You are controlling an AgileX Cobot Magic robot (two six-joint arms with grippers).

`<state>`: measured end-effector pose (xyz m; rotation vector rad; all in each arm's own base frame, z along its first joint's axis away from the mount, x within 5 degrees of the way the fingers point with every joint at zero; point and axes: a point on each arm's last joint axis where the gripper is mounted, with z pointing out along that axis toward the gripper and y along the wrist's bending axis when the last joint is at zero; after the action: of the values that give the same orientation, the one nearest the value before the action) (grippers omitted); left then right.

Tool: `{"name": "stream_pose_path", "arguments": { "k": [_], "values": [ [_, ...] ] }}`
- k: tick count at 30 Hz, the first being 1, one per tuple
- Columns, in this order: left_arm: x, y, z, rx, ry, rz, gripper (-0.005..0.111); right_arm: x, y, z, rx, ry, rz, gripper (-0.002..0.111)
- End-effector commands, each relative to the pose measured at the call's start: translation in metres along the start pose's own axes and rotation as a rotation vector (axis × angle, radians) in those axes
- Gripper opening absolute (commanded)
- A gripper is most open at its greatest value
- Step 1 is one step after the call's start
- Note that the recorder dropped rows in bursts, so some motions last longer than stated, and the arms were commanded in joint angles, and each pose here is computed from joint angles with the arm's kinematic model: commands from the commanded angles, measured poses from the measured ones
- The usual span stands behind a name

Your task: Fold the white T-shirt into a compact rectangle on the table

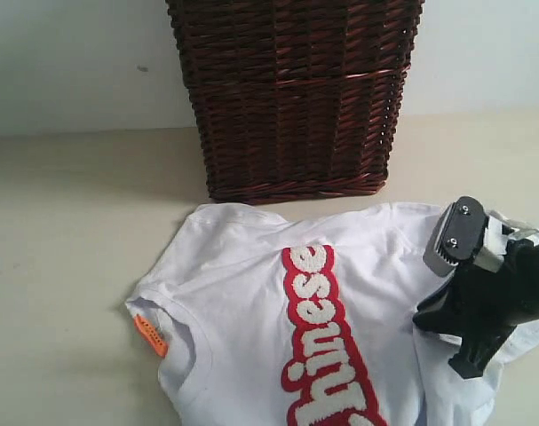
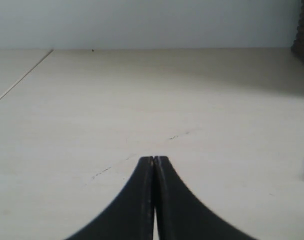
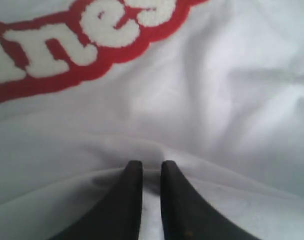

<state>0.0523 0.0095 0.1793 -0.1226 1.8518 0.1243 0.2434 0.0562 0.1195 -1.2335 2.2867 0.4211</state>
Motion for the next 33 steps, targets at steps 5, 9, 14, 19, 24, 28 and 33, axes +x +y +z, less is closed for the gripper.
{"name": "stream_pose_path", "arguments": {
  "k": [5, 9, 14, 19, 24, 28, 33],
  "values": [
    [-0.001, 0.0, 0.0, -0.001, -0.011, -0.004, 0.0, 0.002, -0.001, 0.005, 0.001, 0.008, 0.03, 0.015],
    [-0.001, 0.0, 0.0, -0.001, -0.011, -0.004, 0.0, -0.014, 0.001, -0.015, 0.056, -0.07, 0.003, 0.027],
    [-0.001, 0.0, 0.0, -0.001, -0.011, -0.004, 0.0, -0.029, 0.006, -0.046, 0.141, -0.133, -0.103, 0.047],
    [-0.001, 0.0, 0.0, -0.001, -0.011, -0.004, 0.0, -0.017, 0.008, -0.059, 0.16, 0.005, -0.247, 0.05],
    [-0.001, 0.0, 0.0, -0.001, -0.011, -0.004, 0.0, 0.028, 0.002, -0.061, -0.026, 0.275, -0.276, 0.05],
    [-0.001, 0.0, 0.0, -0.001, -0.011, -0.004, 0.0, 0.045, -0.008, -0.049, -0.078, 0.292, -0.3, 0.05],
    [-0.001, 0.0, 0.0, -0.001, -0.011, -0.004, 0.0, 0.048, -0.015, -0.033, -0.074, 0.246, -0.284, 0.05]
  ]
}}
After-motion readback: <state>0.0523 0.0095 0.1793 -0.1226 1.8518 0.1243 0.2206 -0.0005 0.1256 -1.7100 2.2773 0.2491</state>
